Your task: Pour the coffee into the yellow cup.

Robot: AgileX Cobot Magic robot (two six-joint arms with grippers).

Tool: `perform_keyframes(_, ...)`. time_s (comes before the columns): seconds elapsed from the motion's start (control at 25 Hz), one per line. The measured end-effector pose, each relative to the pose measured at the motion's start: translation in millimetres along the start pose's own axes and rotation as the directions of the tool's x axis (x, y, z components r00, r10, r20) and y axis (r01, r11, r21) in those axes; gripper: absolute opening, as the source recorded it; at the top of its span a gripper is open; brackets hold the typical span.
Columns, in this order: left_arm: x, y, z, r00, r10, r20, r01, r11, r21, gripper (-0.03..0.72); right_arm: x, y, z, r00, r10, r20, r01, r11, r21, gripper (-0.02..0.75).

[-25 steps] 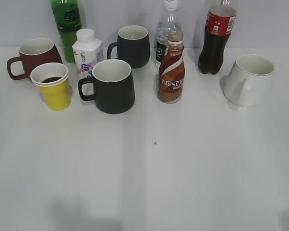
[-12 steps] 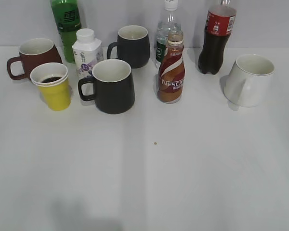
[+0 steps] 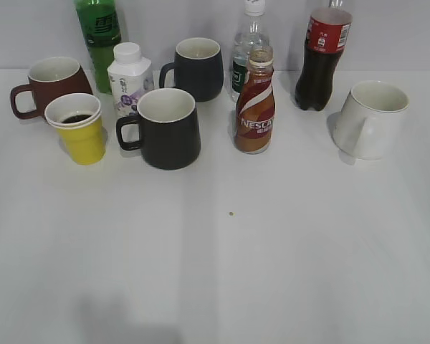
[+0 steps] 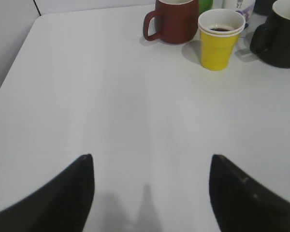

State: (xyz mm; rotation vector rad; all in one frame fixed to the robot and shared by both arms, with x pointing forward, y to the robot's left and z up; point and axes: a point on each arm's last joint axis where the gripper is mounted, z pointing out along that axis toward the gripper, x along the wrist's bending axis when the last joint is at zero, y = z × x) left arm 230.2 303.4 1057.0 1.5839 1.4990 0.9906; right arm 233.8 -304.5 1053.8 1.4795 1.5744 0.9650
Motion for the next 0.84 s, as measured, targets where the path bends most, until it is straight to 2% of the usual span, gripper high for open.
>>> perform_keyframes(0.84,0.0,0.0,0.0,1.0,0.001,0.0,-0.001,1.0,0.0,0.565,0.0,0.0,0.0,1.0,-0.001,0.0,0.001,1.0,0.0,0.448)
